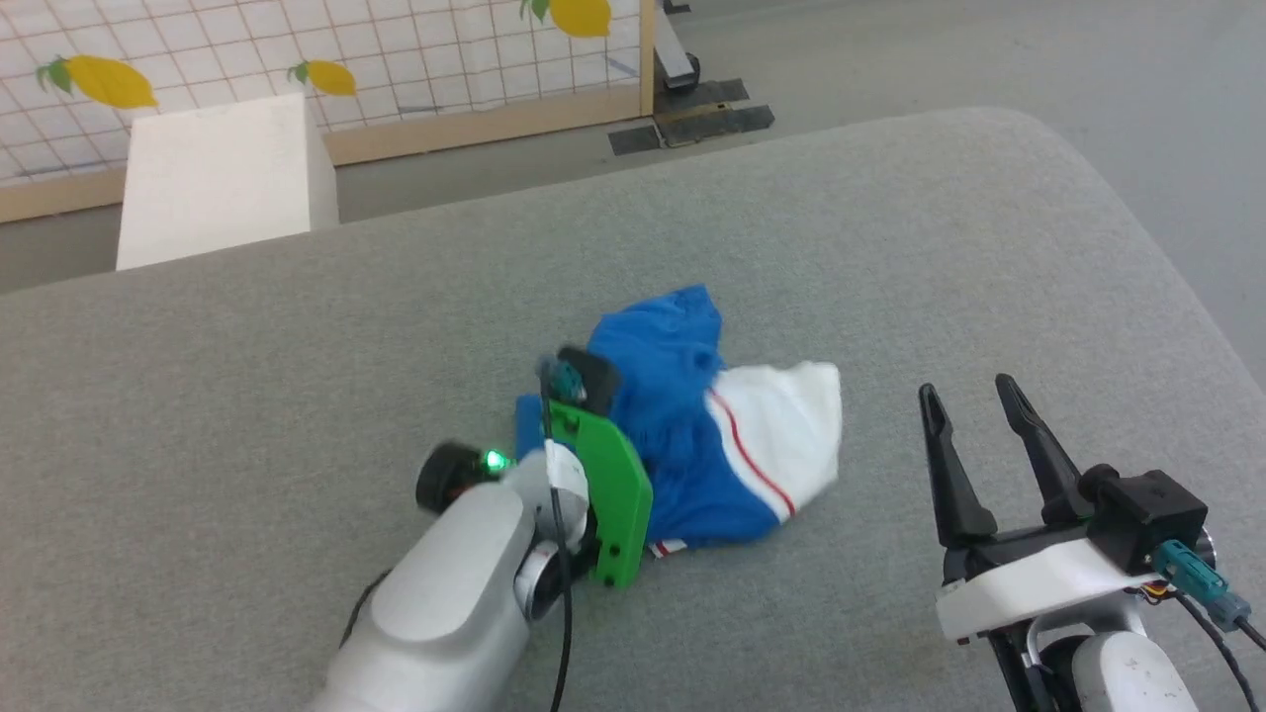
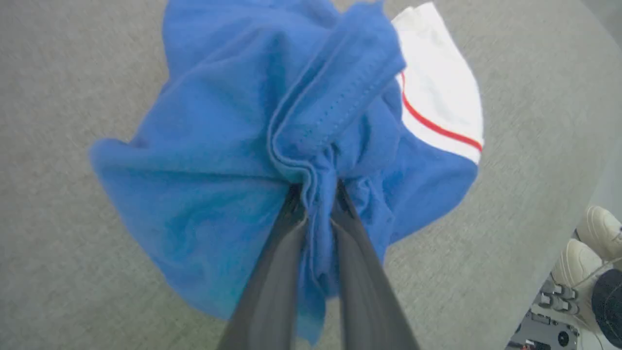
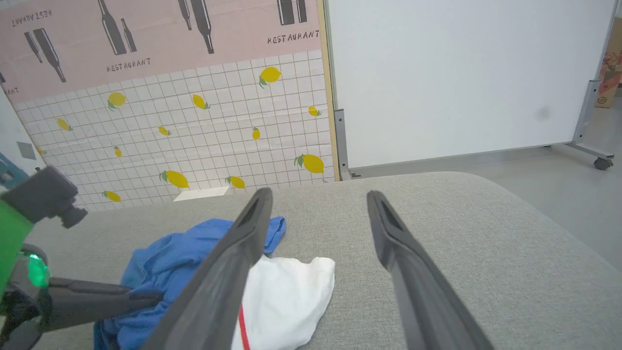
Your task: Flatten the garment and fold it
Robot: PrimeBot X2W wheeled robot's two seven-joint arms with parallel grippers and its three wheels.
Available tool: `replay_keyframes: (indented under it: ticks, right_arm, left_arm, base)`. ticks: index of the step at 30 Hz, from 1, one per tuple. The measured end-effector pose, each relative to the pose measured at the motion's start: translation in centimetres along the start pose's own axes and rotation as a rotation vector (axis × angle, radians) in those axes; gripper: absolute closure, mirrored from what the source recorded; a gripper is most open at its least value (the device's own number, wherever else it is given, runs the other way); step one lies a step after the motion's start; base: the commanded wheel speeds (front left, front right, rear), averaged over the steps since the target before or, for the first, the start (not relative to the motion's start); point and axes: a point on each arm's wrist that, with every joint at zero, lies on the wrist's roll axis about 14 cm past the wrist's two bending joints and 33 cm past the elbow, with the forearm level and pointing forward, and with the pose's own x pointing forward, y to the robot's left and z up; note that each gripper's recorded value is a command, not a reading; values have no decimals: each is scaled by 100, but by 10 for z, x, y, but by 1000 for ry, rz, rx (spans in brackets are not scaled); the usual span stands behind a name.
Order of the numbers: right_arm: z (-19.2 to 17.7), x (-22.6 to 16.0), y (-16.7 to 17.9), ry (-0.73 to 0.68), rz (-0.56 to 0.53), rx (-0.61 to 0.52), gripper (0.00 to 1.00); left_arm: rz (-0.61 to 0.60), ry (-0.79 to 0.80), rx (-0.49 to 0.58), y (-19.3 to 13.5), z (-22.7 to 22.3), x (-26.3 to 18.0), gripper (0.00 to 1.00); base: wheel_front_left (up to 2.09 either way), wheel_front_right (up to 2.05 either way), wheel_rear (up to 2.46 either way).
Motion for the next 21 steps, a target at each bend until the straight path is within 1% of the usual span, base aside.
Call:
replay_keyframes:
  ticks: [1, 2, 3, 4, 5, 7, 10, 12, 14, 16, 18, 21]
  right_arm:
    - [-1, 0, -1, 4, -3, -1, 0]
    - [-2, 0, -1, 8, -4, -1, 0]
    - [-3, 0, -1, 11, -4, -1, 0]
    - [-4, 1, -1, 13, -4, -1, 0]
    - [-5, 2, -1, 16, -2, -1, 0]
    - [-7, 3, 2, 20, 6, 0, 0]
    - [-9, 7, 6, 29, 20, 2, 0]
    - [-9, 9, 10, 28, 31, 3, 0]
    - [-8, 10, 12, 25, 38, 4, 0]
    - [-7, 13, 14, 22, 46, 1, 0]
    - [-7, 15, 17, 23, 54, 0, 0]
    - [-8, 19, 16, 33, 54, 1, 0]
  left_arm:
    - [-2, 63, -10, 0, -14, 2, 100]
    - [-2, 108, -16, 1, -23, 4, 96]
    - [-3, 126, -18, 1, -27, 4, 26]
    - [-1, 130, -23, 2, -27, 5, 0]
    - [4, 117, -27, 3, -25, 4, 0]
    - [25, 24, -33, 9, -8, 2, 0]
    - [64, -277, -67, 23, 49, -14, 0]
    - [104, -490, -81, 35, 87, -35, 0]
    - [150, -655, -95, 49, 110, -59, 0]
    - [223, -782, -101, 68, 119, -85, 0]
    - [295, -855, -113, 86, 113, -106, 0]
    - [408, -907, -139, 112, 93, -135, 0]
  base:
    - [0, 0, 0]
    - [0, 0, 0]
    - [0, 0, 0]
    - [0, 0, 0]
    - [0, 0, 0]
    - [0, 0, 0]
    - [0, 0, 0]
    - [0, 0, 0]
    - [0, 0, 0]
    - [0, 0, 0]
    - [0, 0, 0]
    - [0, 0, 0]
